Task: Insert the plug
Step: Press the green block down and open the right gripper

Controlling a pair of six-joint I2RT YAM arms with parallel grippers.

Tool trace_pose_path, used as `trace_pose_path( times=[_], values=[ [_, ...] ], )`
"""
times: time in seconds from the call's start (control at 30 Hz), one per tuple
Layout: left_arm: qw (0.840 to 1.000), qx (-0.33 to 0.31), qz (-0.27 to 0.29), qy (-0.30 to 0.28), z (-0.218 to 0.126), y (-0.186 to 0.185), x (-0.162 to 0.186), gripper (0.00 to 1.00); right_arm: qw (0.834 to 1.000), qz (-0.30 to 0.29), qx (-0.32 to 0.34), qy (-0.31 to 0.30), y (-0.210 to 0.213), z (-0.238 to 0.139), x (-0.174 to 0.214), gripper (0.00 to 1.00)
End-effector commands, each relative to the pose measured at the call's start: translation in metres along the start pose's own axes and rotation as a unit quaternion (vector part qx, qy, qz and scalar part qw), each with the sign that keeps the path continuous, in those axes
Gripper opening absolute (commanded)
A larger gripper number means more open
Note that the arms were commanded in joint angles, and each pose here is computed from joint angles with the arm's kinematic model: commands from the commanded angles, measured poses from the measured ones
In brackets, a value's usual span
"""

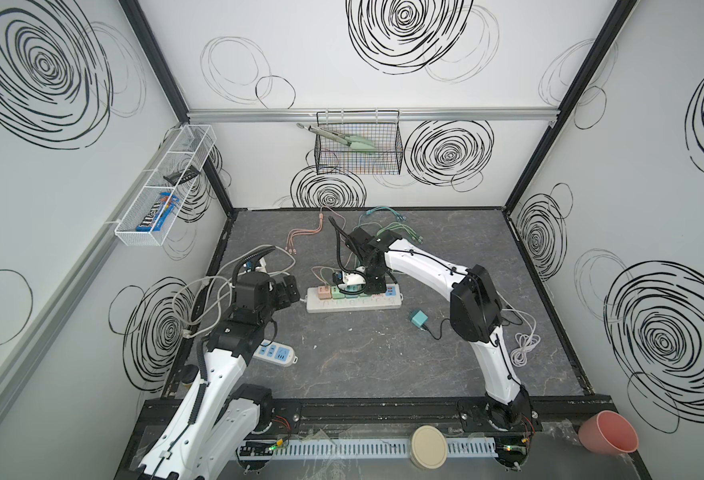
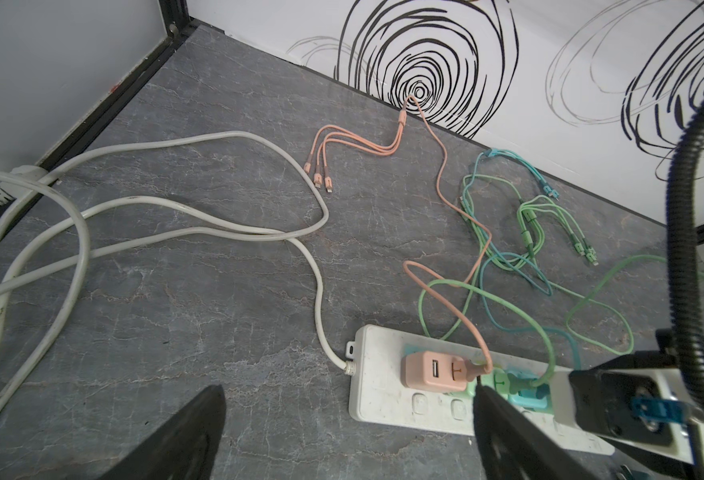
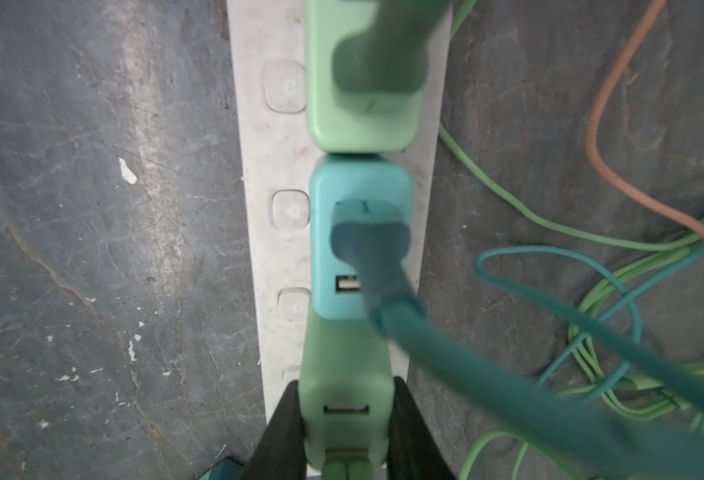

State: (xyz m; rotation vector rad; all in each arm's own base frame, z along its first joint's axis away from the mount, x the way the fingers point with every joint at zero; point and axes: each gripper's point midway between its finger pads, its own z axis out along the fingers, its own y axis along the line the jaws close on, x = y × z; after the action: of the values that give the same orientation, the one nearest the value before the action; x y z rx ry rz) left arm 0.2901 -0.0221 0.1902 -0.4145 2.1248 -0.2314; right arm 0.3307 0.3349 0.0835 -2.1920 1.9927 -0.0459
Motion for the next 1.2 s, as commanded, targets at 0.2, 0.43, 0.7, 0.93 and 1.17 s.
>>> trace_pose_path(
  times=[0.2,0.43,0.7,0.93,1.17],
  values=[
    [1.0,0.016,0.0,0.008,0.003,-0.004,0.004,0.96,0.994,0.016,-0.066,0.091,0.034,0.077,0.021,0.0],
    [1.0,0.014,0.004,0.021,0.007,-0.003,0.01,0.96,0.991,0.031,-0.079,0.1,0.032,0.086,0.018,0.0],
    [1.0,0.01,0.005,0.024,0.009,-0.002,0.01,0.96,0.998,0.028,-0.038,0.051,0.02,0.033,0.0,0.4],
    [1.0,0.008,0.004,0.024,0.01,-0.002,0.011,0.96,0.998,0.019,0.008,-0.064,0.01,-0.031,-0.031,0.97],
    [1.0,-0.003,0.0,0.028,0.013,-0.001,0.013,0.96,0.983,0.0,0.066,-0.171,0.01,-0.083,-0.044,0.97]
  ],
)
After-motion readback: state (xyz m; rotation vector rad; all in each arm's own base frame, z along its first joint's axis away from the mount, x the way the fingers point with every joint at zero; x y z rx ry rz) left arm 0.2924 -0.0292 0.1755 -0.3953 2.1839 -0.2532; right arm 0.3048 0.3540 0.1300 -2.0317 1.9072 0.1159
